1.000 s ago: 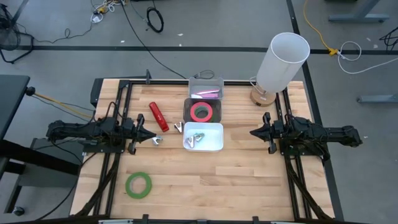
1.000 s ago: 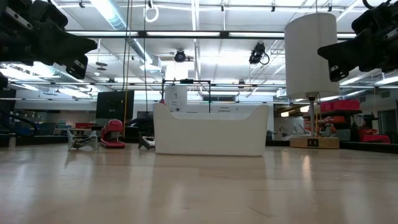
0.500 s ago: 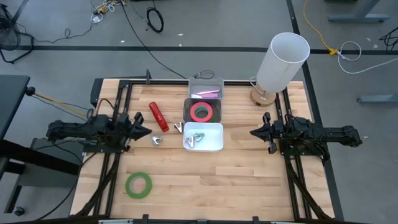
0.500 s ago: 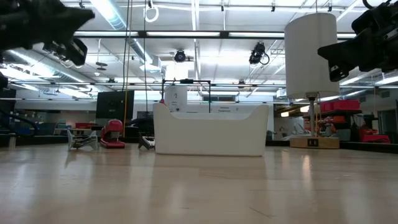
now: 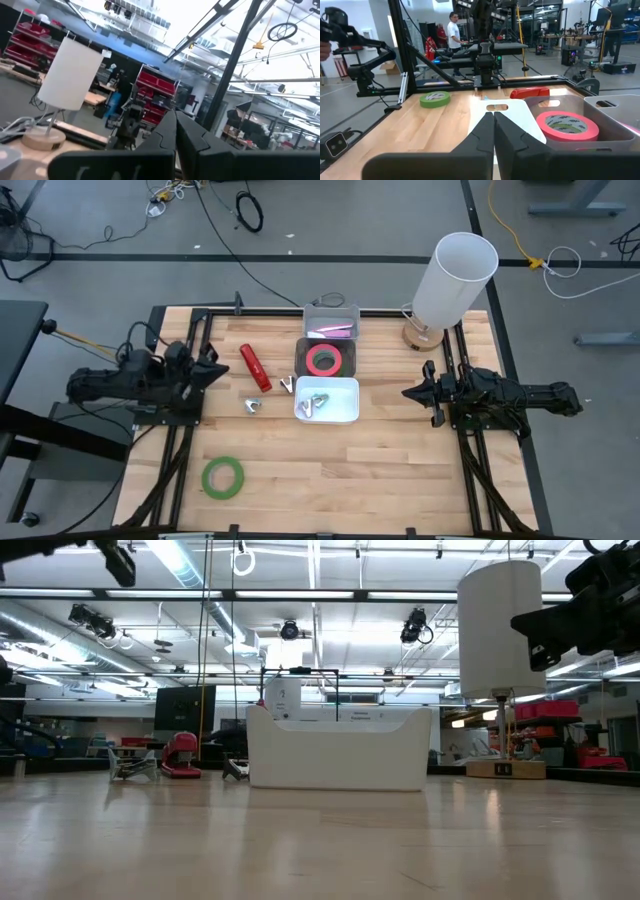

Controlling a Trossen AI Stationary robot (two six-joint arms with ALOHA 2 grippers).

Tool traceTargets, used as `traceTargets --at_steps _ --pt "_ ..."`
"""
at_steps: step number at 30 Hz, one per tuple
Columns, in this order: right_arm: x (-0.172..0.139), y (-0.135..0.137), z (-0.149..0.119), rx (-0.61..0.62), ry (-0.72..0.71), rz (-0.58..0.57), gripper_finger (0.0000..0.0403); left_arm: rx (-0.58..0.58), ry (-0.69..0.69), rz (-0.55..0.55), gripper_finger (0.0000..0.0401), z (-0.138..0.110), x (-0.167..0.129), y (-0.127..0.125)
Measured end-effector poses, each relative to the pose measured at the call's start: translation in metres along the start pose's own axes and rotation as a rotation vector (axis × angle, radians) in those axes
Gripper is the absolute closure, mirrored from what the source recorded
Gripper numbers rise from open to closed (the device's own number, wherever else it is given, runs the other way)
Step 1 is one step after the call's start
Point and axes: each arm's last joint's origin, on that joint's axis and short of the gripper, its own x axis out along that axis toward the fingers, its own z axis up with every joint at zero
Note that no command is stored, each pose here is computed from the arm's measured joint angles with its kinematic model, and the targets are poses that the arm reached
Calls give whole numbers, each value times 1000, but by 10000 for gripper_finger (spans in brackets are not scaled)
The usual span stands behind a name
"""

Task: Pick and place Stapler, Stapler remover, tape
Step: Put the red stapler in the gray bin

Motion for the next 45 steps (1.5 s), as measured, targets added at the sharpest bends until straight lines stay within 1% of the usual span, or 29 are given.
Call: traceTargets --at_steps 6,10,19,23,29,33,45 --pt "0 0 0 0 0 0 389 4 10 -7 398 28 22 -14" --pt "0 0 0 0 0 0 389 71 52 9 398 43 41 -23" --pt "0 0 0 1 0 0 389 220 240 65 398 70 82 -38" --pt "0 0 0 1 0 0 389 248 324 98 398 83 96 -44" --pt "0 0 0 1 0 0 389 311 391 152 398 106 115 -50" --pt "0 0 0 1 0 0 389 331 404 170 398 112 125 -50" --pt "0 0 0 0 0 0 389 311 507 236 398 91 145 -35"
